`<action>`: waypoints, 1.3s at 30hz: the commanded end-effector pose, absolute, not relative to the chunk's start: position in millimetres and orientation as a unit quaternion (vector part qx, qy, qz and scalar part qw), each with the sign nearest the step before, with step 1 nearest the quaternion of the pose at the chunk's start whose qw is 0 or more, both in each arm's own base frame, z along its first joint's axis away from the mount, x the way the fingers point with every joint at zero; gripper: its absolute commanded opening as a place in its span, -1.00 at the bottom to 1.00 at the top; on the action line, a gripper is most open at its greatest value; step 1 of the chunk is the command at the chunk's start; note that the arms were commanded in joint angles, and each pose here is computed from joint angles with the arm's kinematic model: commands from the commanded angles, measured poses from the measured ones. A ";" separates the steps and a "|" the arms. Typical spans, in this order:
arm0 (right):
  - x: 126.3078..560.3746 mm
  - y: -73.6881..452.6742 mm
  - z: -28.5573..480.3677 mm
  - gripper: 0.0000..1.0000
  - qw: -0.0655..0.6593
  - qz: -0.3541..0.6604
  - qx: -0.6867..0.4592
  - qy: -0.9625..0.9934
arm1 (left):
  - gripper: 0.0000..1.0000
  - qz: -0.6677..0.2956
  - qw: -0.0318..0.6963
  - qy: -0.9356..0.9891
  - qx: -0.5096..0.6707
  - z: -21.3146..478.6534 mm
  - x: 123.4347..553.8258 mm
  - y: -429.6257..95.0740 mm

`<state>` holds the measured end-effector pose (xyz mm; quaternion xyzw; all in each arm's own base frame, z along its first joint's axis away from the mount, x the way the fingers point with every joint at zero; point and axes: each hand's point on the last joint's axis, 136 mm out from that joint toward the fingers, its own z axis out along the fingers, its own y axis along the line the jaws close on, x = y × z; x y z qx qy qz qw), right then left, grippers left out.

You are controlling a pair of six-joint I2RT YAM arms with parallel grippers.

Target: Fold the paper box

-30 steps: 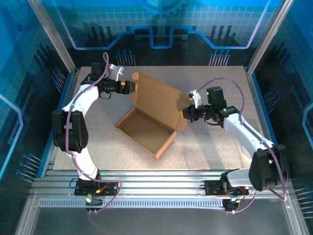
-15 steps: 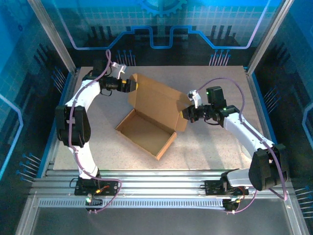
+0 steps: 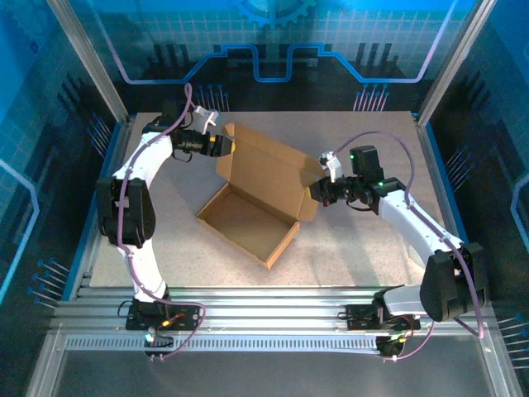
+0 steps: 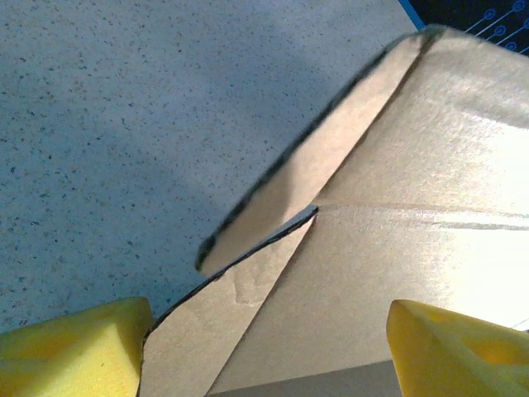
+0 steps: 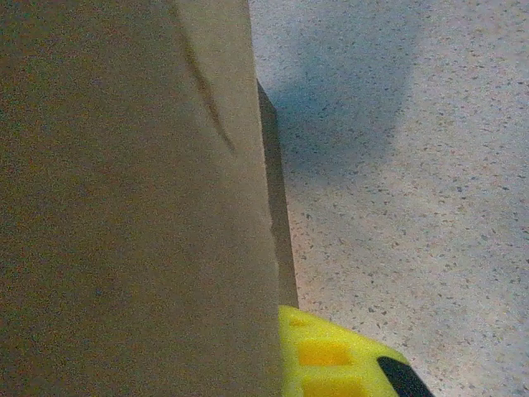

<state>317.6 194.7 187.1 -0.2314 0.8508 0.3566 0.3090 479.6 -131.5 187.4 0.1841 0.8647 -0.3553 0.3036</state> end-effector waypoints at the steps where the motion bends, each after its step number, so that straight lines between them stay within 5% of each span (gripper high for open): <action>1: 328.4 190.4 193.8 -0.88 0.326 0.348 -0.230 0.848 | 0.45 -0.368 0.298 0.858 0.202 198.4 470.6 -139.3; 4: 333.3 185.8 189.8 -0.88 0.328 0.334 -0.219 0.856 | 0.38 -0.366 0.298 0.858 0.202 204.4 466.6 -140.4; 9: 337.7 183.5 188.2 -0.86 0.330 0.328 -0.207 0.861 | -0.06 -0.355 0.294 0.862 0.209 212.2 456.9 -148.6; 18: 339.5 181.7 191.0 -0.83 0.338 0.321 -0.204 0.861 | -0.22 -0.312 0.290 0.876 0.227 215.0 447.5 -164.7; 23: 342.9 175.5 188.5 -0.66 0.337 0.305 -0.183 0.872 | -0.35 -0.265 0.296 0.892 0.216 209.1 451.1 -159.6; 30: 344.5 162.5 187.4 -0.12 0.330 0.279 -0.119 0.894 | -0.43 -0.221 0.329 0.899 0.186 214.8 449.0 -156.0; 39: 326.5 153.0 187.3 0.11 0.309 0.272 -0.061 0.909 | -0.46 -0.175 0.333 0.914 0.151 201.7 430.7 -152.9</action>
